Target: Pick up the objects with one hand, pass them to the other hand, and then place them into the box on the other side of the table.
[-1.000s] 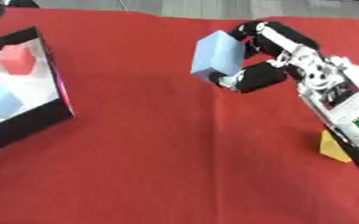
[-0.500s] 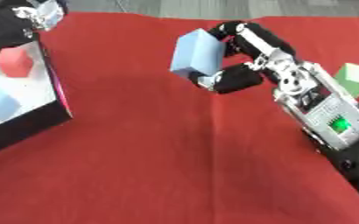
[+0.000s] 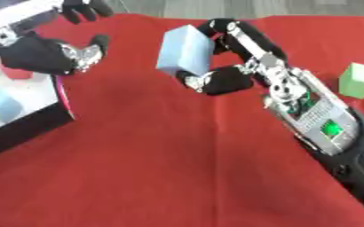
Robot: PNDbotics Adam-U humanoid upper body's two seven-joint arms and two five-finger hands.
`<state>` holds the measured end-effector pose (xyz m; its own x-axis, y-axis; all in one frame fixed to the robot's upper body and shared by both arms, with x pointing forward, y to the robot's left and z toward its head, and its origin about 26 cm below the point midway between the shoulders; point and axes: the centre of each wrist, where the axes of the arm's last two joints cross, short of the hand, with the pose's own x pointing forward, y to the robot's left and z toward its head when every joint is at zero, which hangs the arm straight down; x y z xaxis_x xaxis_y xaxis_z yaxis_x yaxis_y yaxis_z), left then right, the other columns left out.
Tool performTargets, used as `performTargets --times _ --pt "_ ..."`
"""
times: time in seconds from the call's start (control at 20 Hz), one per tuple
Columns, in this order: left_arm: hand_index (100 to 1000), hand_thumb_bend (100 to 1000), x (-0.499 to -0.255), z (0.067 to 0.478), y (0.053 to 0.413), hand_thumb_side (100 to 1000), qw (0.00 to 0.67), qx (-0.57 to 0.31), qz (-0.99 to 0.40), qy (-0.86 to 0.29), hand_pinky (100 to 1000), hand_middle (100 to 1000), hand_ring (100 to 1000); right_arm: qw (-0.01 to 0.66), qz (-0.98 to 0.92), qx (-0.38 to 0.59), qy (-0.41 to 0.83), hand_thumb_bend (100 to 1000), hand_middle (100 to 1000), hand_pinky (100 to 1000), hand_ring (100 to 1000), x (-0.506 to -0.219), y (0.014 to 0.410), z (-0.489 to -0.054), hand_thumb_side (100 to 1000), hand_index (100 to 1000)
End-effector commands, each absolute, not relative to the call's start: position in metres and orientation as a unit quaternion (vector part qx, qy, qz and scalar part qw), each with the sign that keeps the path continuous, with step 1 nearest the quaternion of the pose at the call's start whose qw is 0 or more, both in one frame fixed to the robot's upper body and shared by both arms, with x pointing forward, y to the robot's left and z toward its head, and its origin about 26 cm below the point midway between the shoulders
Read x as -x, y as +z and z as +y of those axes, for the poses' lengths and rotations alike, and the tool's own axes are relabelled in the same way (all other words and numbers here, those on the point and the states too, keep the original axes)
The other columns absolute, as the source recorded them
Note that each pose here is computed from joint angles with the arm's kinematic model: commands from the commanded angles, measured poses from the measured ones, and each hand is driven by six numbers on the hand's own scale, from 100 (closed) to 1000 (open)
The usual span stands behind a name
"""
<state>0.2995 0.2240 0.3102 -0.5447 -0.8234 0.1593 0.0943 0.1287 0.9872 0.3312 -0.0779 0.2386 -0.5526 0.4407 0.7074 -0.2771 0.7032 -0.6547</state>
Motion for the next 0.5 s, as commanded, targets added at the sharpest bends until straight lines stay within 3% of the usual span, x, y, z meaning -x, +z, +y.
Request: performTargets --times 0.05,0.5 --pt "863 193 -0.296 0.216 0.315 463 0.368 -0.298 -0.634 -0.611 826 803 837 0.452 -0.805 0.034 0.383 100 510 776 600 -0.327 0.246 -0.072 100 544" --pt "872 426 -0.295 0.199 0.315 440 0.330 -0.335 -0.619 -0.630 833 813 859 0.446 -0.796 0.013 0.409 100 510 776 596 -0.321 0.244 -0.064 100 544"
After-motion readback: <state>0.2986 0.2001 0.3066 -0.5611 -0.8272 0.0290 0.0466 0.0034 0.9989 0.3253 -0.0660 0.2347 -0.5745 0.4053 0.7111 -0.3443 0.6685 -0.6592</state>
